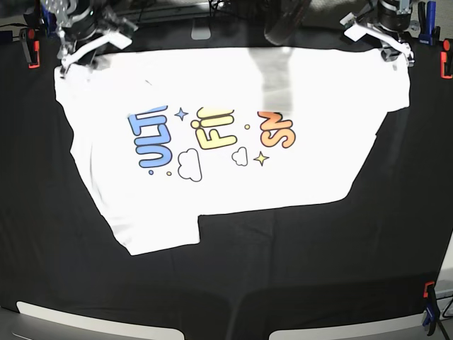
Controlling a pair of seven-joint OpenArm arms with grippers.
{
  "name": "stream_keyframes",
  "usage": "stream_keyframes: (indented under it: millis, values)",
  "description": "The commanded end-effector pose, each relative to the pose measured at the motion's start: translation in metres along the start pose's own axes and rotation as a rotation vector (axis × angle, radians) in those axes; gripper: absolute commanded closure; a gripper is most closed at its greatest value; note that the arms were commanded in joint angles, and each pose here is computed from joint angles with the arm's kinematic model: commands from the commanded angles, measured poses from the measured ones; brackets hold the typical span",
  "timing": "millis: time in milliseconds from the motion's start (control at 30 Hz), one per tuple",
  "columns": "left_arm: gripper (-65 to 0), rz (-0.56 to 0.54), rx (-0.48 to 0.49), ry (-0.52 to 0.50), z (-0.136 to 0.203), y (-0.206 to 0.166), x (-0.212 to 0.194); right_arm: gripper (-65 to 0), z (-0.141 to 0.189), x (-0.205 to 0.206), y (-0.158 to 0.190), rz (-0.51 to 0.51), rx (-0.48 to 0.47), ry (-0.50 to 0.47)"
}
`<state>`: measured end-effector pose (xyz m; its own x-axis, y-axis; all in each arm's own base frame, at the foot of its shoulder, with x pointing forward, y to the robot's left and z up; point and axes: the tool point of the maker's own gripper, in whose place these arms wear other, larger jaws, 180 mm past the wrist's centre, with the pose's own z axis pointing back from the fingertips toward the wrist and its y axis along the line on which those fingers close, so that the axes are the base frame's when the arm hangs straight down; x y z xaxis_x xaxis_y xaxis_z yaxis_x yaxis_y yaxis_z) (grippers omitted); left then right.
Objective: Layout the t-shirt on the table in an organized manner, then fold the t-shirt properly
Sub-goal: 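Hold the collar corners with both grippers and drag the shirt further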
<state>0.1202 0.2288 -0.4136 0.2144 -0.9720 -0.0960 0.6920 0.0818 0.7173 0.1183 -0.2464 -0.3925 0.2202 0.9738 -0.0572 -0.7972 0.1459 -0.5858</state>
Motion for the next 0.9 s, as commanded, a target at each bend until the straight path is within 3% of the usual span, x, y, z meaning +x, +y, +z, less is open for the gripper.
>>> stream_keyframes:
  millis: [0,233,367,533,667,767,867]
  values:
    - [0.0,0.003,0.036,-0.003,0.001,0.009,-0.001,-25.0,-0.002,-0.003,-0.007,0.023,-0.023,0.000]
    - [0.0,0.003,0.036,-0.003,0.001,0.009,-0.001,-25.0,-0.021,-0.015,-0.015,0.059,-0.037,0.022]
    - [0.0,0.003,0.036,-0.006,0.001,0.009,-0.001,-24.6,-0.023,-0.009,-0.018,0.060,-0.044,-0.011]
    - [0.0,0.003,0.036,-0.006,0.001,0.009,-0.001,-19.6,-0.023,-0.007,-0.016,0.056,-0.038,-0.022]
    - [0.0,0.004,0.036,-0.005,0.002,0.009,-0.001,-19.7,-0.020,-0.004,-0.001,0.069,0.004,-0.027]
    - [0.0,0.004,0.036,-0.006,0.001,0.009,-0.001,-19.7,-0.015,-0.013,0.016,0.138,0.034,0.037]
    - [0.0,0.004,0.036,-0.006,0.001,0.009,-0.001,-19.7,-0.012,-0.007,0.024,0.183,0.036,0.018]
